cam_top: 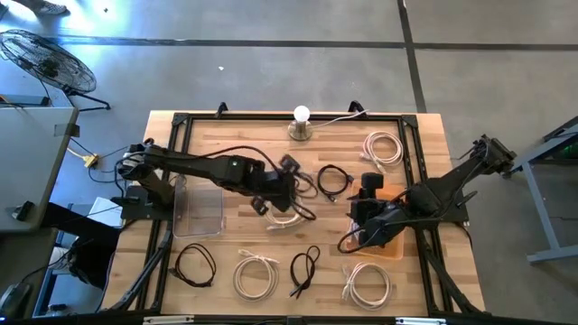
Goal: Pick & Place USB Port
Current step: Put the black USB cable into the transparent bin
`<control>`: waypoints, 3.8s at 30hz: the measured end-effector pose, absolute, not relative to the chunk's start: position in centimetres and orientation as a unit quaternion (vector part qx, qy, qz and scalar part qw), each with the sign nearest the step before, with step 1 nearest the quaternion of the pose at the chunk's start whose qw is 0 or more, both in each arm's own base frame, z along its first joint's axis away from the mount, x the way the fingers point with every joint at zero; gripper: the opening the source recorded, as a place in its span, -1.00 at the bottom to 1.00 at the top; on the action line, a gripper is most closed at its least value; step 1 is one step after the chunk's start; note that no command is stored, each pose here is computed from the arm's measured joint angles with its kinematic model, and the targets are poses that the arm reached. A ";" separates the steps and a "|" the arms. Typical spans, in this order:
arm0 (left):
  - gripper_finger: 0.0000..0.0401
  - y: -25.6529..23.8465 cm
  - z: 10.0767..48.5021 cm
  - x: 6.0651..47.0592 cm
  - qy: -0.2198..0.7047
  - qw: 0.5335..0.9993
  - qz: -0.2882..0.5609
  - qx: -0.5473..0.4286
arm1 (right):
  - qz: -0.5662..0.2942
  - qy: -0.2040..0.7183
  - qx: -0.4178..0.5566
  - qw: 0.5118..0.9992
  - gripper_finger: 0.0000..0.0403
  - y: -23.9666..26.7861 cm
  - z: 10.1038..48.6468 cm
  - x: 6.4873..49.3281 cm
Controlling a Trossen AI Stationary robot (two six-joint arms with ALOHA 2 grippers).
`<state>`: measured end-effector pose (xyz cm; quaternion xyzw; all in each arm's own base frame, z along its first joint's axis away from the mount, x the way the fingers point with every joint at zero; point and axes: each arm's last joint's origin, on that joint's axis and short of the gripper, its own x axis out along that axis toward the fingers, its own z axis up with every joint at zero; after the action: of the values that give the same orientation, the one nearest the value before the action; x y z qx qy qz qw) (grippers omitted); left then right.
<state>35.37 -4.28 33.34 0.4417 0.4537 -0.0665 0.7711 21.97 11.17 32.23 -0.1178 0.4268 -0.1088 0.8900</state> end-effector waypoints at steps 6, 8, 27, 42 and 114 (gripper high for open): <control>-0.93 -3.8 35.4 30.9 0.523 0.746 0.037 0.411 | -0.150 0.452 -0.090 0.875 -0.12 10.3 32.3 20.6; -0.93 -3.8 35.9 29.4 0.542 0.732 0.070 0.406 | -0.170 0.450 -0.089 0.872 -0.12 10.0 32.4 20.2; -0.93 -2.5 35.4 19.7 0.622 0.749 0.134 0.188 | -0.211 0.453 -0.087 0.862 -0.14 9.5 32.4 19.5; -0.93 -3.7 29.5 17.0 0.706 0.696 0.117 0.061 | -0.224 0.440 -0.095 0.864 -0.14 9.4 32.4 19.6; -0.61 -5.6 25.8 16.8 0.693 0.704 0.154 0.026 | -0.226 0.414 -0.050 0.880 -0.16 9.8 32.6 20.2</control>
<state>16.80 -5.60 25.84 0.0260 0.6927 0.1543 0.7041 20.17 9.77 32.60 -0.0496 0.4137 -0.2261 0.8805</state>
